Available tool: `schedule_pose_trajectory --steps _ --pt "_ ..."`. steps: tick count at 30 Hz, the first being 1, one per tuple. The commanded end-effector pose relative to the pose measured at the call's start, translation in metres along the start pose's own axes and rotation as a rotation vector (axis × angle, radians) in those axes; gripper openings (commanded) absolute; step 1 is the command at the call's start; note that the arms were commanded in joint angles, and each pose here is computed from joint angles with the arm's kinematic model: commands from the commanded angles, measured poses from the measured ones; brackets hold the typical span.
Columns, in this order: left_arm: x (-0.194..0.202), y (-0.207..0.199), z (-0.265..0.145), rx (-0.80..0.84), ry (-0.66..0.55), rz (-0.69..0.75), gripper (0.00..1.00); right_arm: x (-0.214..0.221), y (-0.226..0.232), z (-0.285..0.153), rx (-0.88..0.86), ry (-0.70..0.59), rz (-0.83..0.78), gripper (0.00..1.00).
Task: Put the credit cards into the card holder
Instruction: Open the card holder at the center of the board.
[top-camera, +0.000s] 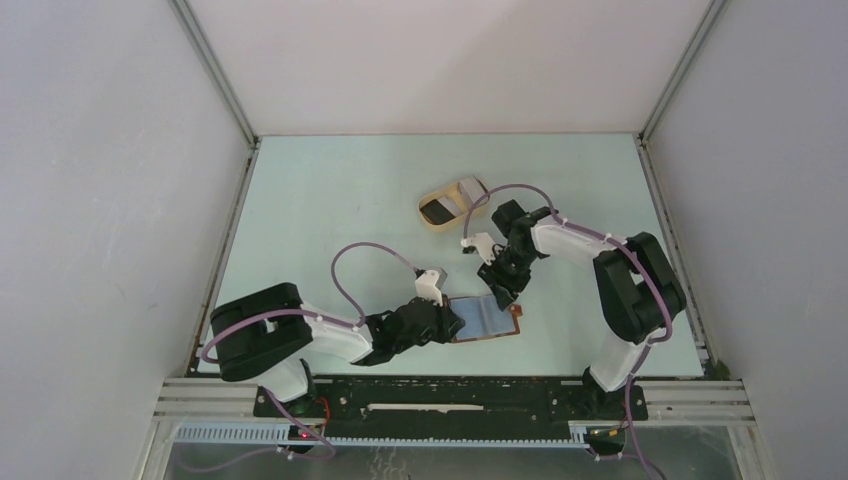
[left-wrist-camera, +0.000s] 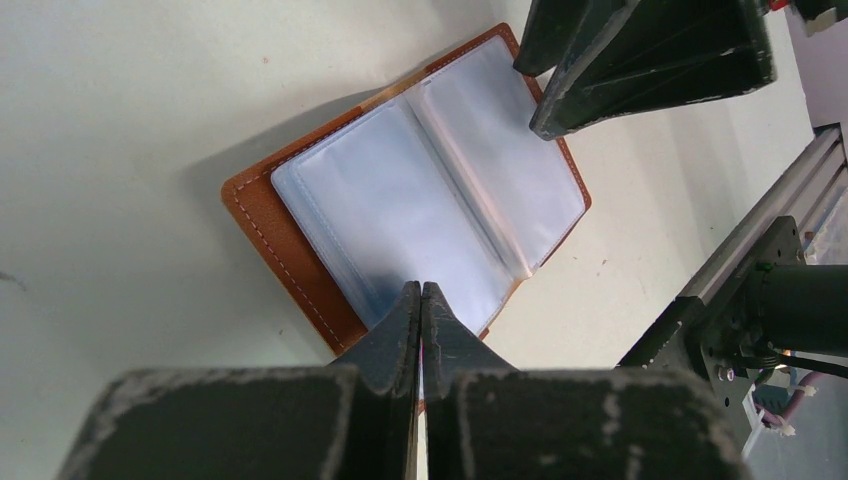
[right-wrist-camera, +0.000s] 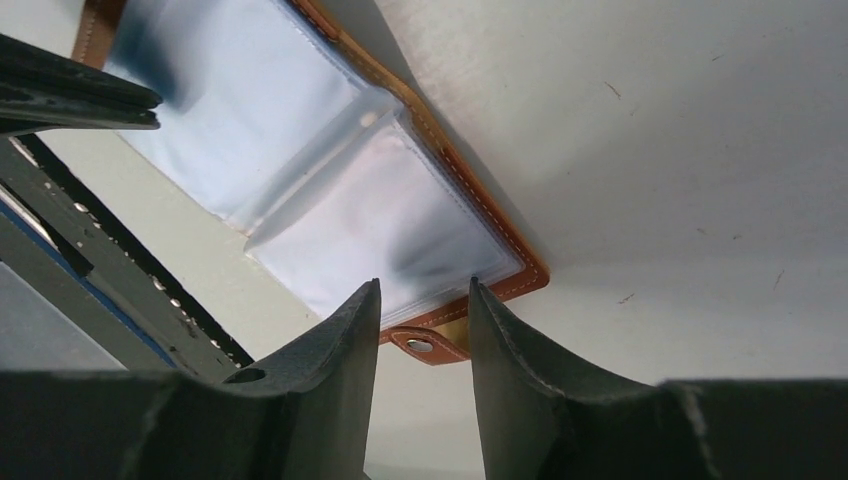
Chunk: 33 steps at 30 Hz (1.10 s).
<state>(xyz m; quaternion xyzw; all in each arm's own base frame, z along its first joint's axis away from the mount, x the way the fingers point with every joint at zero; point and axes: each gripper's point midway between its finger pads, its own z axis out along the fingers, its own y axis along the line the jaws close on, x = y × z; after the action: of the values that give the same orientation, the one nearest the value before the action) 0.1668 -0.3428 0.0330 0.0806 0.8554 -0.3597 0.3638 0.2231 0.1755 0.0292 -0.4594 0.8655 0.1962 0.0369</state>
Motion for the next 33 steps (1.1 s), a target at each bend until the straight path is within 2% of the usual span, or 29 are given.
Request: schedule_pose_trajectory --steps 1,13,25,33 --pt "-0.015 -0.011 0.005 0.021 -0.048 -0.007 0.02 0.003 -0.001 0.01 0.006 0.032 0.001 0.46" --pt "-0.015 -0.012 0.004 0.034 -0.048 -0.004 0.02 -0.001 0.013 0.021 -0.017 0.055 -0.043 0.38" --pt "-0.015 -0.014 0.005 0.043 -0.048 -0.002 0.02 -0.009 0.02 0.013 0.004 0.026 -0.099 0.4" --pt "-0.015 -0.014 0.004 0.042 -0.048 -0.002 0.01 -0.01 0.02 0.015 0.026 0.038 -0.116 0.36"
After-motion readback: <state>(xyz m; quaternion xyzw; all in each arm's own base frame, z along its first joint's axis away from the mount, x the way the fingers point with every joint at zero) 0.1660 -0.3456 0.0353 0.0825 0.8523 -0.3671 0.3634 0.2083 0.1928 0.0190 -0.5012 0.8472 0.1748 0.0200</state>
